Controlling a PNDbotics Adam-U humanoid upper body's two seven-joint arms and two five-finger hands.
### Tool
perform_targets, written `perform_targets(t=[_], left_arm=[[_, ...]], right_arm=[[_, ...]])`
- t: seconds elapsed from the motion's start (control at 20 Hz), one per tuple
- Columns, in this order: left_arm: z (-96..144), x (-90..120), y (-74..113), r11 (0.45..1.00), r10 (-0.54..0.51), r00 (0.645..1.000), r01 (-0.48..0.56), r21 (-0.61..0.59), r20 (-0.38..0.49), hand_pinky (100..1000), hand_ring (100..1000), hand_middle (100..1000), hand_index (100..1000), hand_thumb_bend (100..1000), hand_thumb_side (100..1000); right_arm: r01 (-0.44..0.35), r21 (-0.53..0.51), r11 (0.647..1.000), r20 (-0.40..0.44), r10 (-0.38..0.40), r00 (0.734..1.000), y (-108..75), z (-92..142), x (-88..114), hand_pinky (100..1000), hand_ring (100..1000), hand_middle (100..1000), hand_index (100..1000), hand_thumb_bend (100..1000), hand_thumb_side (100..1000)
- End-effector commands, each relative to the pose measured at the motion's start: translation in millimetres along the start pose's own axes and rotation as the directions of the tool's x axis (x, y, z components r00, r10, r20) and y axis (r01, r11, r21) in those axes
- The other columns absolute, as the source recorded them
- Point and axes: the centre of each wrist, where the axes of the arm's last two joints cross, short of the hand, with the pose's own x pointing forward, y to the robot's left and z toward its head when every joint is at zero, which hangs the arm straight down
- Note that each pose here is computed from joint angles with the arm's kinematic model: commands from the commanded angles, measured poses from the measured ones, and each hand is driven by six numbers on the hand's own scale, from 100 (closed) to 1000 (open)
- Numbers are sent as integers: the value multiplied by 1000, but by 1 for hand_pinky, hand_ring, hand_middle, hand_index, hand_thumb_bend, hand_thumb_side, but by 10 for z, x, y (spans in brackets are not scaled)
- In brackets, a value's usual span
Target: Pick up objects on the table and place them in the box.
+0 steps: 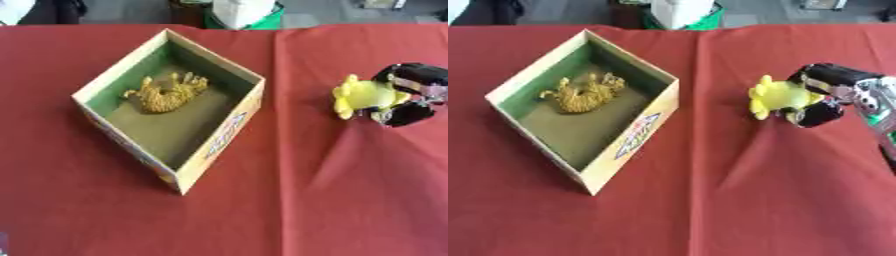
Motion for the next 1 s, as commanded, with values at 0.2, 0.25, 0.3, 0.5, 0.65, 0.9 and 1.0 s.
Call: perform_targets(t=[0.2,0.25,0.3,0.5,0.65,0.9,1.0], left_arm=[[-38,50,-3,1000,0,1000,0,-7,23,758,617,673,767,100,893],[-38,50,-1,1000,0,1000,0,-7,23,758,616,673,767,100,892],[-37,50,0,1000,-1,1000,1,-6,23,758,616,673,767,100,892],[-35,49,0,1000,-1,1000,1,-7,21,758,616,673,766,100,891],[-34,49,0,1000,-1,1000,2,-7,21,757,616,673,766,100,891],[-33,49,0,1000,-2,1000,2,-9,19,757,616,674,766,100,890],[-31,48,1,1000,-2,1000,2,-10,19,757,616,674,766,100,889]], right_arm=[[-25,-74,997,-2,25,1000,-291,158,-9,680,762,552,674,100,203],[-26,-88,996,-2,26,1000,-309,165,4,672,754,524,646,100,194],[-29,-103,994,-2,29,1000,-327,172,19,665,751,507,626,100,186],[-60,-168,984,-9,59,998,-404,201,97,644,729,449,551,100,156],[-95,-228,969,-13,94,995,-484,232,177,627,707,409,510,100,152],[-139,-329,934,21,155,988,-653,299,394,616,692,388,486,100,171],[-145,-357,923,47,172,984,-729,328,497,612,686,381,480,100,184]])
